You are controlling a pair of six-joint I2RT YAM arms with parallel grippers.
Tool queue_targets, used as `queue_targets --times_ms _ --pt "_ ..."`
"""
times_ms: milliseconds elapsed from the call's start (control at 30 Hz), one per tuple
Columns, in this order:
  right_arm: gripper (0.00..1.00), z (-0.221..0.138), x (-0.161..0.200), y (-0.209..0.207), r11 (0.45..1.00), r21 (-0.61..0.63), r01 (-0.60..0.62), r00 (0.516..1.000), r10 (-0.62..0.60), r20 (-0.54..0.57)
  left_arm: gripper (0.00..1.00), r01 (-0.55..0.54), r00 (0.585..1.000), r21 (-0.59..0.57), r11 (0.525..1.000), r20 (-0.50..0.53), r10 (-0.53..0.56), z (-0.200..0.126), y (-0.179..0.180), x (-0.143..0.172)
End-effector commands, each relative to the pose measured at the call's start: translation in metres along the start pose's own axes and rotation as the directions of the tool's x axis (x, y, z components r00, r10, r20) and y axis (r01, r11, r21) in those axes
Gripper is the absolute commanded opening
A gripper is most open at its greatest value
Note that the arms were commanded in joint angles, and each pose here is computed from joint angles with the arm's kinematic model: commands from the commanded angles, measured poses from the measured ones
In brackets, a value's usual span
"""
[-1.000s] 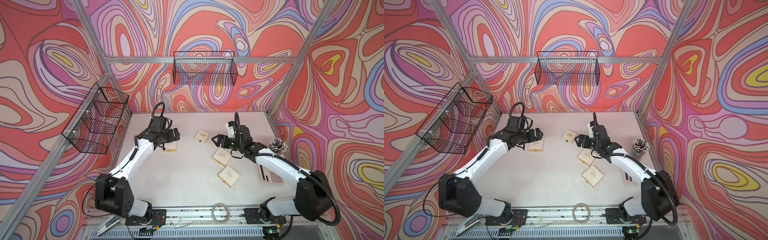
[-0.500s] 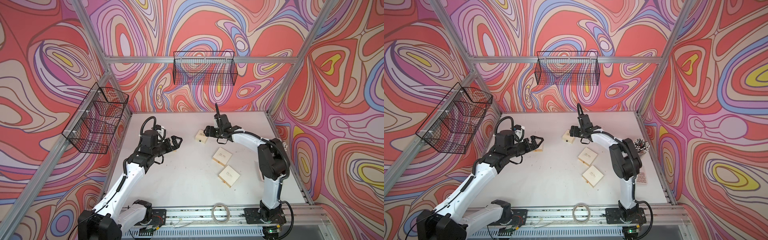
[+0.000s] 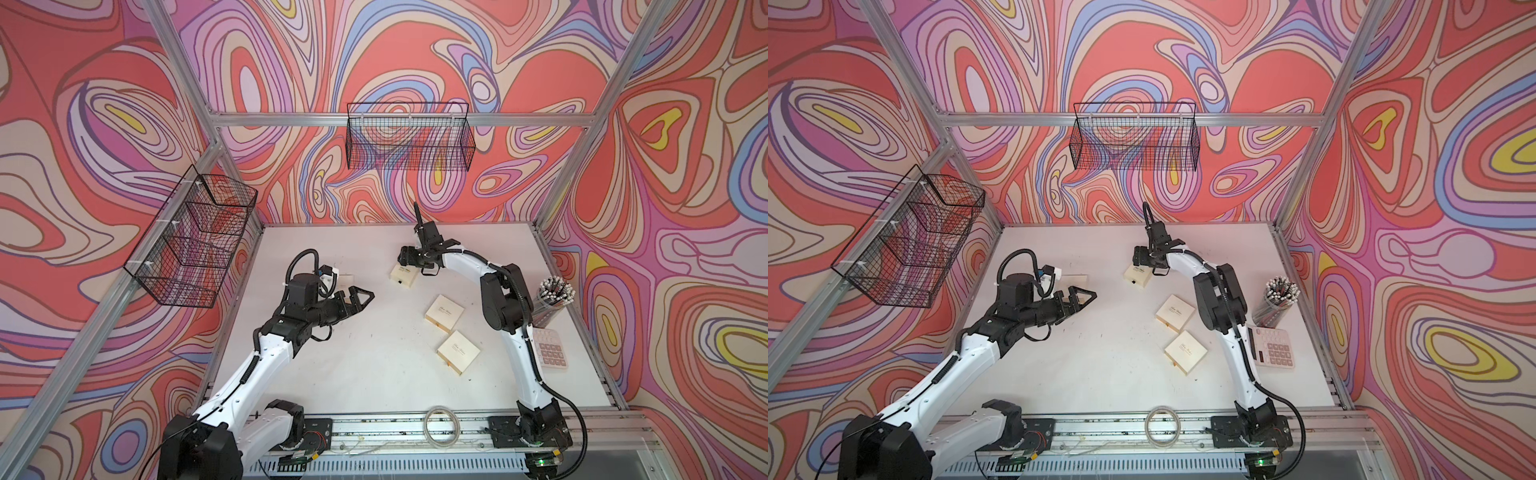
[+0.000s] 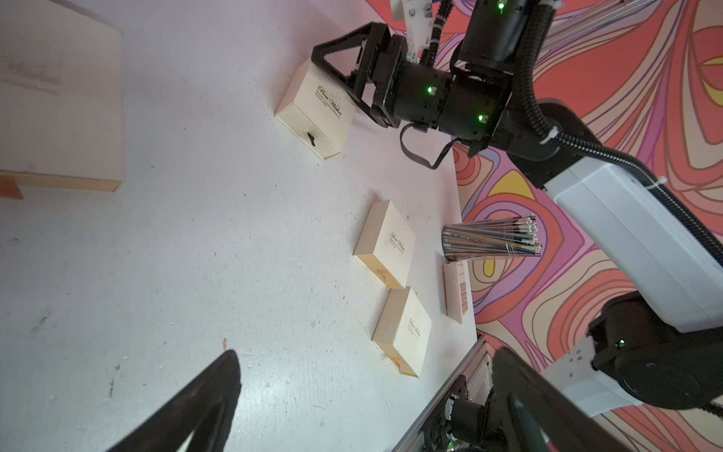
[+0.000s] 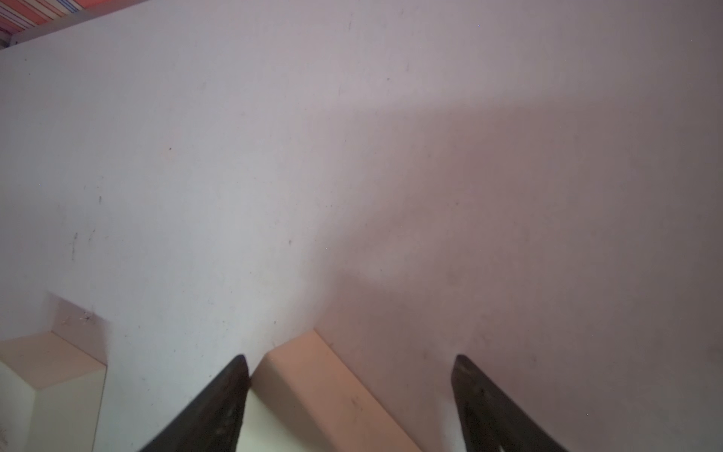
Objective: Take out the earrings from the drawer-style jewelry box
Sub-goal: Move the jewelry box to the center of the board.
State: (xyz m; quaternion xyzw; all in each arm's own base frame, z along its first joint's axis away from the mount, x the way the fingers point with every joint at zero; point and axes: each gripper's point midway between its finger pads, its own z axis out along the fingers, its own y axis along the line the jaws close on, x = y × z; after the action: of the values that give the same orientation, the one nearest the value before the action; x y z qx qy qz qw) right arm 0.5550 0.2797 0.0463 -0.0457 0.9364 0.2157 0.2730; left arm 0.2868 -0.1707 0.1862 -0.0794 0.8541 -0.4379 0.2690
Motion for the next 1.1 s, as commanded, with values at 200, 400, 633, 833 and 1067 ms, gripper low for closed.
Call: queue_targets --times_ms 200,400,633,833,1067 --pt "0.82 0.012 0.020 0.027 0.977 -0.213 0.017 0.997 -0.032 -0.069 0.96 0.008 1.000 0.064 0.998 -0.005 -0.008 0.006 -0.006 -0.003" --pt "0.79 0.004 0.045 0.032 0.966 -0.257 0.036 0.994 -0.062 -0.092 0.86 0.038 0.997 0.022 0.999 -0.069 -0.036 0.022 0.004 0.009" --pt "0.76 0.000 0.084 0.034 0.961 -0.264 0.089 0.980 -0.131 -0.149 0.76 0.035 0.995 -0.030 0.999 -0.094 -0.038 0.041 0.015 0.023" --pt "0.73 -0.012 0.116 0.047 0.939 -0.318 0.133 0.963 -0.198 -0.181 0.69 0.039 0.994 -0.086 0.996 -0.096 -0.048 0.048 0.026 0.029" --pt "0.70 -0.025 0.169 0.066 0.912 -0.377 0.163 0.941 -0.259 -0.219 0.65 0.043 0.997 -0.182 0.982 -0.048 -0.053 0.037 0.048 0.033"
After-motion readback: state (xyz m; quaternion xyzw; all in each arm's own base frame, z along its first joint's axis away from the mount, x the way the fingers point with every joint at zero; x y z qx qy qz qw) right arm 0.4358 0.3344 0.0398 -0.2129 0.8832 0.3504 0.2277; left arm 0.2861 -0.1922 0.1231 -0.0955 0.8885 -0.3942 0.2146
